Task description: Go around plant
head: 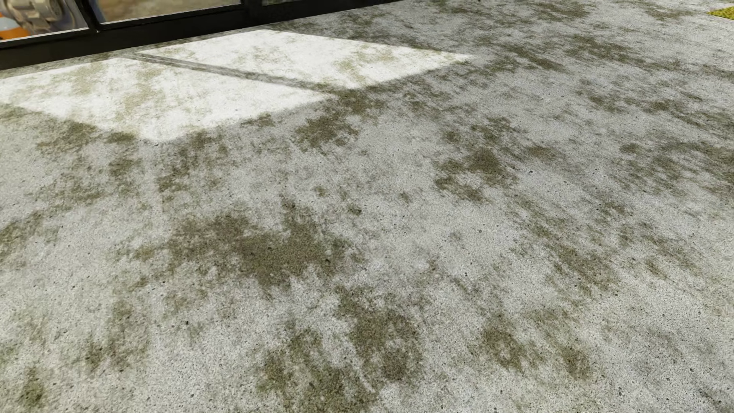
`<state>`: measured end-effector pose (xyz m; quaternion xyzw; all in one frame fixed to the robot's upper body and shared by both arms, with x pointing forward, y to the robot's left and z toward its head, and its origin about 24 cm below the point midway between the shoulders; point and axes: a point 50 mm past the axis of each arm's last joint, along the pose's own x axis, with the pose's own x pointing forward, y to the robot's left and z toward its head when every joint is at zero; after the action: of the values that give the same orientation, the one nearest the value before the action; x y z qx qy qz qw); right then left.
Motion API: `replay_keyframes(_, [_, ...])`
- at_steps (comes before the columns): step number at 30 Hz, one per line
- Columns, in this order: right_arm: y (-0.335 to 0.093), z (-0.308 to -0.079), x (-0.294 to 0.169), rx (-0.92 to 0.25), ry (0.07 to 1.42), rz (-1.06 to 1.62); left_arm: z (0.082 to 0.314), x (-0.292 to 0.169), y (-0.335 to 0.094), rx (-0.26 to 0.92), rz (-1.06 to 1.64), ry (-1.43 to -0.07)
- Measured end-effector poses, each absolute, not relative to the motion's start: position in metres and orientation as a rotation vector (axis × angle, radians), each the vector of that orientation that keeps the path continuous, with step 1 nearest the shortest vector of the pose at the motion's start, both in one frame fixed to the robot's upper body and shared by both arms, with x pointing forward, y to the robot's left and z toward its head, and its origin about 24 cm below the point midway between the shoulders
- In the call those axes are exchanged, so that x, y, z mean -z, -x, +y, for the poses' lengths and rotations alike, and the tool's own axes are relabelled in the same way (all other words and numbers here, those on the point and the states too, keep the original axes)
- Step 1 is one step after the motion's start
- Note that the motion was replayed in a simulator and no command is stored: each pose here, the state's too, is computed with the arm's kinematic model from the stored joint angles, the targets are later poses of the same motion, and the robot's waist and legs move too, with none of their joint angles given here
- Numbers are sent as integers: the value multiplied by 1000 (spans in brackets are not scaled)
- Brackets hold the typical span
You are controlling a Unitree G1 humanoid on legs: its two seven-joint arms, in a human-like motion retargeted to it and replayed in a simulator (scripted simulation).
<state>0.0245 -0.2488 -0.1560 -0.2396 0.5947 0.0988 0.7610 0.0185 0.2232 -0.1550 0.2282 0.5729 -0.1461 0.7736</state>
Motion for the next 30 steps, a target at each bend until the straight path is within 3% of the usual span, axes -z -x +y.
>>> replay_keyframes(3, [27, -264, 156, -169, 518, 1472, 204, 163, 7, 422, 1316, -497])
replay_keyframes(6, [26, -261, 155, -199, 527, 1449, 202, 159, 9, 450, 1293, -498])
replay_keyframes(10, [-12, -248, 154, -188, 485, 1300, 228, 156, 1, 431, 1303, -581])
replay_keyframes(15, [-45, -233, 150, -195, 450, 1170, 272, 147, -18, 298, 1311, -656])
replay_keyframes(20, [-45, -239, 151, -200, 479, 1191, 285, 139, -50, 219, 1235, -668])
replay_keyframes(24, [-21, -254, 155, -196, 525, 1310, 269, 139, -69, 216, 1152, -616])
replay_keyframes(27, [-6, -266, 156, -206, 571, 1388, 238, 145, -66, 243, 1118, -520])
replay_keyframes(30, [-23, -266, 152, -188, 563, 1315, 211, 146, -59, 339, 1084, -491])
